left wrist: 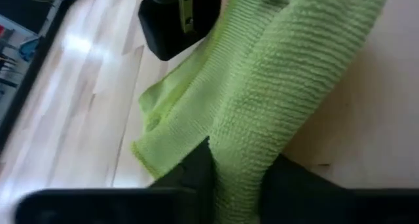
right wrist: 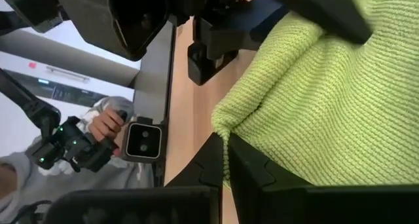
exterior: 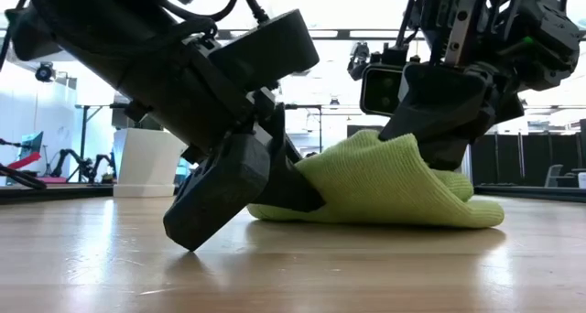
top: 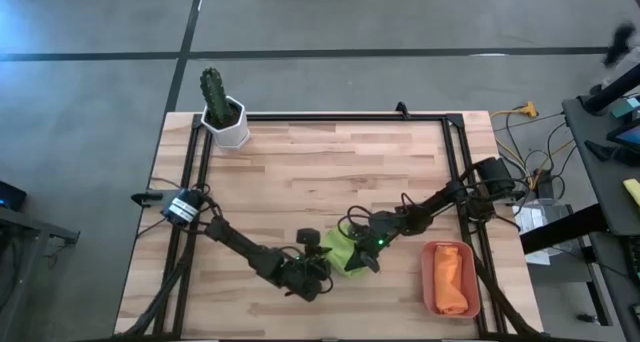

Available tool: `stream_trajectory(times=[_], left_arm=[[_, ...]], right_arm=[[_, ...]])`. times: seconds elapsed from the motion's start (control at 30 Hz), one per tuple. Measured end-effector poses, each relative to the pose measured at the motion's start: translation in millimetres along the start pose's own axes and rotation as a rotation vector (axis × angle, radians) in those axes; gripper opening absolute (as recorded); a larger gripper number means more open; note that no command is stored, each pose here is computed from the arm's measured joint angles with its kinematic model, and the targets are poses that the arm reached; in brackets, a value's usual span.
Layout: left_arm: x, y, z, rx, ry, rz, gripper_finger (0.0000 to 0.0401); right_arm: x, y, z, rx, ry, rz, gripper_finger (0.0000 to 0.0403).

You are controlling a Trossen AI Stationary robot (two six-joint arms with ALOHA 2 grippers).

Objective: Roll microfiber towels into tight, uniform cylinder then place into a basket
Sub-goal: Roll the green microfiber cloth

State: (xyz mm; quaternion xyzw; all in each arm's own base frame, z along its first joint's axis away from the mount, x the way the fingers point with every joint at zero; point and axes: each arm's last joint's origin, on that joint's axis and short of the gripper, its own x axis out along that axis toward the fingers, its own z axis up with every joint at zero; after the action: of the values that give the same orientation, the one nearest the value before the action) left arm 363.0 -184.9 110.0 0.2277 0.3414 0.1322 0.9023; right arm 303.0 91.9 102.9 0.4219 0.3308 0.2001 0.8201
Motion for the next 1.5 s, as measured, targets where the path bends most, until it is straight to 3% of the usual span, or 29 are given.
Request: stream_trajectory(times=[0.13,0.33,0.47,0.6,0.77,0.9,0.97,1.07,1.2,1.5], left_arm=[[1.2,-1.8,-0.1,-0.009,0.012,-0.114,0.0010],[12.2,8.9,7.9,-0.105,0.071,-0.399,0.0003],[16.2,17.6,18.3,-0.170,0.159,-0.609,0.0002],[16.7,29.6,31.0,-0.260,0.264,-0.738,0.0002],[19.8,46.9,36.9,-0.341,0.416,-0.691,0.0001],[25.5,55.9,40.7,-0.367,0.410,-0.624,0.0001],[26.9,57.9,43.2,-0.372,0.397,-0.608,0.0001],[26.8,59.2,46.8,-0.376,0.384,-0.599,0.0000],[26.0,60.1,51.3,-0.390,0.372,-0.600,0.0000],[25.7,60.3,51.2,-0.404,0.381,-0.597,0.0000]], right_arm=[[-1.4,-1.6,-1.7,-0.035,0.007,-0.003,0.0009],[-3.2,-1.4,-5.0,-0.270,0.070,0.011,0.0027],[-5.7,8.3,-8.2,-0.491,0.092,0.013,0.0064],[-17.2,23.5,-9.8,-0.671,0.135,-0.037,0.0105],[-40.3,55.6,-21.1,-0.965,0.181,-0.239,0.0144],[-50.2,84.0,-44.5,-1.193,0.140,-0.427,0.0151],[-49.4,90.3,-59.4,-1.250,0.122,-0.527,0.0147],[-46.5,88.1,-75.4,-1.205,0.102,-0.631,0.0133],[-36.7,72.2,-82.5,-1.056,0.100,-0.659,0.0108],[4.5,39.1,-96.5,-1.158,0.152,-0.682,0.0037]])
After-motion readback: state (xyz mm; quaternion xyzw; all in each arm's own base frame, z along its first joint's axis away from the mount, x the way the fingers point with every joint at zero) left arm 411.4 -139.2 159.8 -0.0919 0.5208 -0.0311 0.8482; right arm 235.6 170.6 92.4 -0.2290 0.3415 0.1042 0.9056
